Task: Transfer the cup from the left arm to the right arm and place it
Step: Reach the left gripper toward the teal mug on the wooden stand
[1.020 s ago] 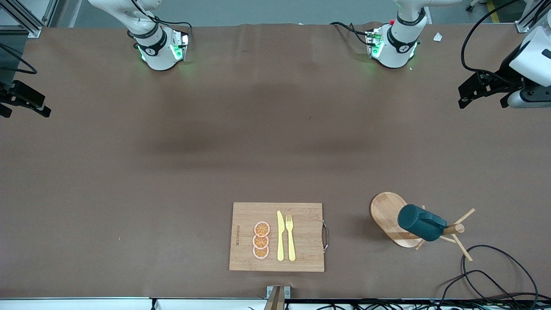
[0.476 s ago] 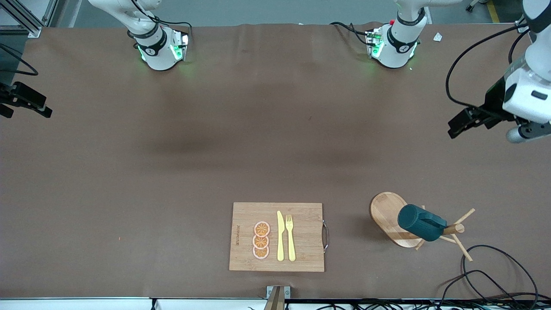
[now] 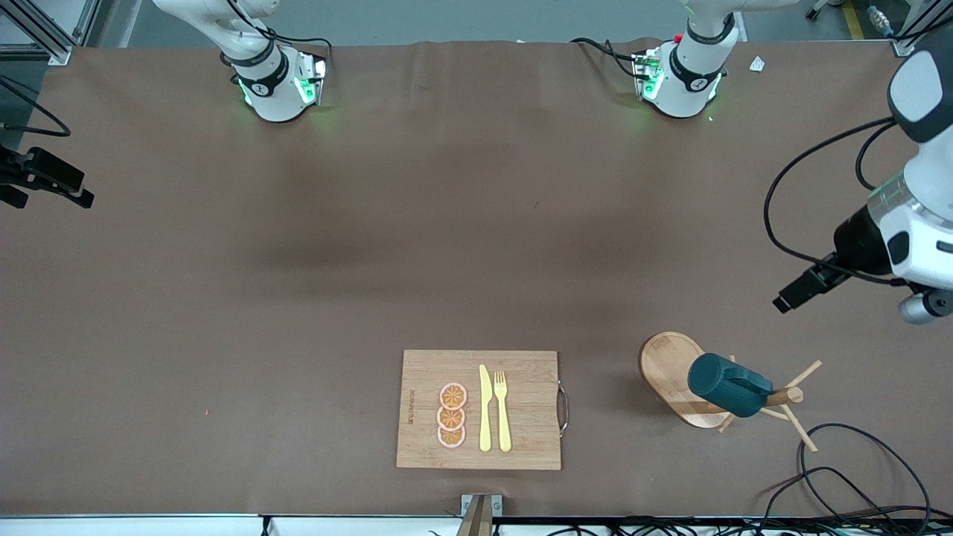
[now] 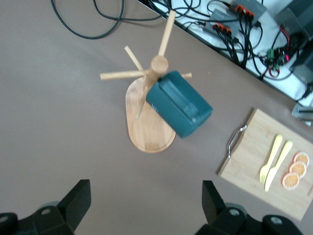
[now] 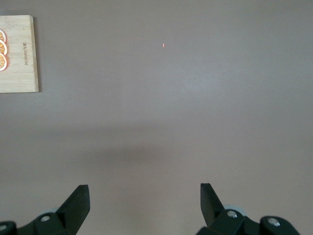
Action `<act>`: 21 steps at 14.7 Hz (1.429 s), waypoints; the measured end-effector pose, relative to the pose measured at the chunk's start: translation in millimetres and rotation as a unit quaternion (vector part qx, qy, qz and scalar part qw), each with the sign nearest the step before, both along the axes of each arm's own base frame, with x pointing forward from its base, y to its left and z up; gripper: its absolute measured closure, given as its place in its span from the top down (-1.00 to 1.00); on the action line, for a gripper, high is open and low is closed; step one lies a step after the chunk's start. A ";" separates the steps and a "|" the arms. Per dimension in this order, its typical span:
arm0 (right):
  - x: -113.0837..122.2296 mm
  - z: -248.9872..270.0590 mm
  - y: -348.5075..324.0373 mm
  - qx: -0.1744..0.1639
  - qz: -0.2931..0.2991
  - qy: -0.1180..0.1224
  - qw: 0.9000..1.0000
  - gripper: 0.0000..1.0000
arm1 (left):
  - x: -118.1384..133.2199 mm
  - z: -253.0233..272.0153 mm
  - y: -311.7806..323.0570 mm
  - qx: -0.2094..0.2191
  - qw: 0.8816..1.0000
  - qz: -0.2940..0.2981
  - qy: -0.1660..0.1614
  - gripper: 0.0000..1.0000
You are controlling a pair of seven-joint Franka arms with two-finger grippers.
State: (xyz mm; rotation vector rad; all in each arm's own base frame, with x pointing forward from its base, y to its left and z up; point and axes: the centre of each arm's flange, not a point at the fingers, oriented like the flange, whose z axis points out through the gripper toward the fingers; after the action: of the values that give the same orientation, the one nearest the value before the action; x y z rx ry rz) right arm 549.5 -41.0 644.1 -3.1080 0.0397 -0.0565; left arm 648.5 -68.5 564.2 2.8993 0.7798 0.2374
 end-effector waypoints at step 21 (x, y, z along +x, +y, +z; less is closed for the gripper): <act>0.8 0.2 0.8 0.000 0.001 -0.003 1.000 1.00 | 81.8 -121.2 37.4 -0.209 0.953 0.221 -0.004 1.00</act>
State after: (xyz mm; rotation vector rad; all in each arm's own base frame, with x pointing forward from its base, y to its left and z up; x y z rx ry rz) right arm 550.3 -40.2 644.3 -3.1083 0.0374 -0.0654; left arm 730.4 -31.1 443.0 2.3022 1.2947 0.1061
